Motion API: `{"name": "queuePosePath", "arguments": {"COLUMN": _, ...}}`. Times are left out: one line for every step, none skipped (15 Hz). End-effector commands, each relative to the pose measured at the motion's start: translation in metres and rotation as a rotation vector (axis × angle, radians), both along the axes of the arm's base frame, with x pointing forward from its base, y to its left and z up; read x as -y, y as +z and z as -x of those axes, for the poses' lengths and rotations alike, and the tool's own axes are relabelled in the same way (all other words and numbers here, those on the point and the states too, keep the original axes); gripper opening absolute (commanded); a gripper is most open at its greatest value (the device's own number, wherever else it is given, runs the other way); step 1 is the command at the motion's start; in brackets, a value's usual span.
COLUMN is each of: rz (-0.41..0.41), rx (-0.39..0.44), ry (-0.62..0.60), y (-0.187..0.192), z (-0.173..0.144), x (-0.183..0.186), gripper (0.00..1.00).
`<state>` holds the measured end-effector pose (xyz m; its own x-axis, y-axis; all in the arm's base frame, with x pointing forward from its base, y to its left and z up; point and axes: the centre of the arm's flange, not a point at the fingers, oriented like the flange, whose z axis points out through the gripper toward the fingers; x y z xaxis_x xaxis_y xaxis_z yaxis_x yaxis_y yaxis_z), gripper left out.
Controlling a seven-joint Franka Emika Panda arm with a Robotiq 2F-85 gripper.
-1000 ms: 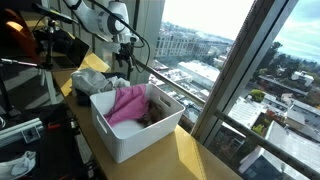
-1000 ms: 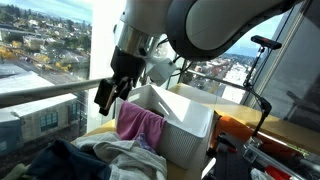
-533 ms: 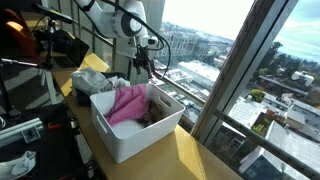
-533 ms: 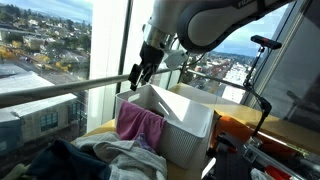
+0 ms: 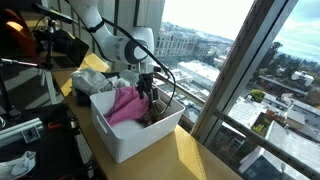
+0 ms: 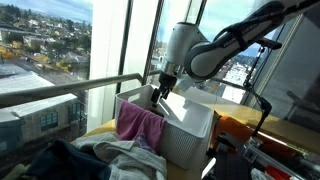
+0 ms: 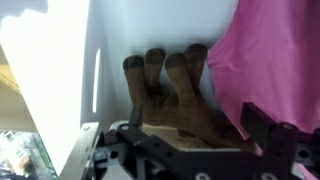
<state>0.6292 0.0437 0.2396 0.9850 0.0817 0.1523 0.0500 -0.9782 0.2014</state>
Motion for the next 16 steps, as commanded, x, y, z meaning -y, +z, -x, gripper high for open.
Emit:
{"name": "queuePosePath", "arguments": {"rz": -0.034, "rx": -0.031, "ry": 0.004, "y": -0.034, "z": 0.011, "x": -0.006, "gripper": 1.00}}
{"name": "queuePosePath", "arguments": {"rz": -0.041, "rx": -0.044, "ry": 0.005, "y": -0.041, "z": 0.012, "x": -0.008, "gripper": 1.00}}
{"name": "queuePosePath", "arguments": {"rz": -0.048, "rx": -0.056, "ry": 0.004, "y": -0.048, "z": 0.014, "x": -0.011, "gripper": 1.00}}
{"name": "queuePosePath", "arguments": {"rz": -0.060, "rx": -0.070, "ry": 0.000, "y": -0.053, "z": 0.014, "x": -0.014, "gripper": 1.00}}
{"name": "queuePosePath", "arguments": {"rz": -0.071, "rx": -0.078, "ry": -0.002, "y": -0.057, "z": 0.014, "x": -0.018, "gripper": 1.00}}
{"name": "queuePosePath", "arguments": {"rz": -0.085, "rx": -0.086, "ry": -0.002, "y": -0.058, "z": 0.013, "x": -0.022, "gripper": 1.00}}
{"name": "queuePosePath", "arguments": {"rz": -0.097, "rx": -0.092, "ry": 0.000, "y": -0.060, "z": 0.013, "x": -0.026, "gripper": 1.00}}
{"name": "queuePosePath", "arguments": {"rz": -0.110, "rx": -0.097, "ry": 0.004, "y": -0.059, "z": 0.013, "x": -0.031, "gripper": 1.00}}
{"name": "queuePosePath", "arguments": {"rz": -0.123, "rx": -0.100, "ry": 0.008, "y": -0.058, "z": 0.012, "x": -0.035, "gripper": 1.00}}
{"name": "queuePosePath", "arguments": {"rz": -0.134, "rx": -0.102, "ry": 0.012, "y": -0.057, "z": 0.012, "x": -0.038, "gripper": 1.00}}
{"name": "queuePosePath", "arguments": {"rz": -0.145, "rx": -0.104, "ry": 0.016, "y": -0.056, "z": 0.010, "x": -0.040, "gripper": 1.00}}
{"name": "queuePosePath", "arguments": {"rz": -0.154, "rx": -0.106, "ry": 0.020, "y": -0.054, "z": 0.009, "x": -0.040, "gripper": 1.00}}
{"name": "queuePosePath", "arguments": {"rz": -0.165, "rx": -0.108, "ry": 0.025, "y": -0.054, "z": 0.007, "x": -0.041, "gripper": 1.00}}
{"name": "queuePosePath", "arguments": {"rz": -0.174, "rx": -0.108, "ry": 0.029, "y": -0.052, "z": 0.006, "x": -0.041, "gripper": 1.00}}
{"name": "queuePosePath", "arguments": {"rz": -0.189, "rx": -0.110, "ry": 0.030, "y": -0.051, "z": 0.005, "x": -0.041, "gripper": 0.75}}
{"name": "queuePosePath", "arguments": {"rz": -0.199, "rx": -0.110, "ry": 0.033, "y": -0.052, "z": 0.004, "x": -0.040, "gripper": 0.74}}
